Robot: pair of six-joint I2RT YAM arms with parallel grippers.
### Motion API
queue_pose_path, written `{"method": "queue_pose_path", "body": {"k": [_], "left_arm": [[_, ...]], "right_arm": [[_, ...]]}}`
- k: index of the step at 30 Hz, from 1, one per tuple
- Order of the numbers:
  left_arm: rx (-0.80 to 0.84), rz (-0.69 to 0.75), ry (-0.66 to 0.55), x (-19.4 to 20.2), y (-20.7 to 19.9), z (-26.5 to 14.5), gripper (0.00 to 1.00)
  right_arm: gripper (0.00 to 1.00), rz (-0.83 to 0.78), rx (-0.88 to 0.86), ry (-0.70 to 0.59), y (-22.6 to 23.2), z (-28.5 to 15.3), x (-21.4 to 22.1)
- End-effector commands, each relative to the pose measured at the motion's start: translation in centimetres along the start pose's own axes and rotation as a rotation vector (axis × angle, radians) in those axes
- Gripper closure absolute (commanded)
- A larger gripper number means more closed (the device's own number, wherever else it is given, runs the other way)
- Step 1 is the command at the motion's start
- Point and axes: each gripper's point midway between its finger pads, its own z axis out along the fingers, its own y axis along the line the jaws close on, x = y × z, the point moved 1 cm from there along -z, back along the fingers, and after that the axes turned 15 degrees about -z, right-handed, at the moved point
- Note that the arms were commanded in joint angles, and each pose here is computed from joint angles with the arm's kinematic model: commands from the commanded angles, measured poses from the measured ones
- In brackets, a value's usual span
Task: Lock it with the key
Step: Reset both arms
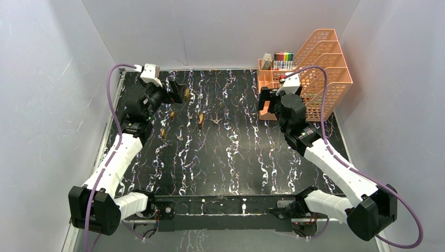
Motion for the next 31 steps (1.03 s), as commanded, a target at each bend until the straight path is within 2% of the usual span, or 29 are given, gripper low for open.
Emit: {"method": "queue_pose_path", "body": {"k": [1,5,11,15,22,28,31], "left_arm": [[0.050,0.037,-0.106,-2.3,-1.3,-1.5,0.02],[0.054,0.043,-0.148,-2.7,-1.4,-2.1,0.02],[0.080,0.040,-0.141,-3.1,-2.1,-2.5,0.02],[0.141,0.052,-0.181,-3.8,-3.3,-3.4,0.02],[0.123,0.042,-0.161,-3.8,-3.1,-3.0,0.02],[0.125,0.042,-0.162,-4.0,-3.2,-3.1,0.02],[0.126,0.044,-0.162,-4.2,-3.4,-3.2,0.02]], "right_arm": [[0.02,0.036,0.150,-0.061,-2.6,-0.1,-1.3],[0.01,0.033,0.215,-0.066,-3.8,-0.7,-0.9],[0.01,0.028,0.185,-0.066,-3.6,-1.1,-1.2],[0.01,0.053,0.193,-0.059,-3.8,-1.4,-1.4],[0.01,0.079,0.120,0.017,-1.9,-0.5,-0.3],[0.02,0.015,-0.020,-0.066,-0.4,-1.5,-1.6],[0.02,0.018,-0.056,-0.066,0.0,-1.8,-2.2]]}}
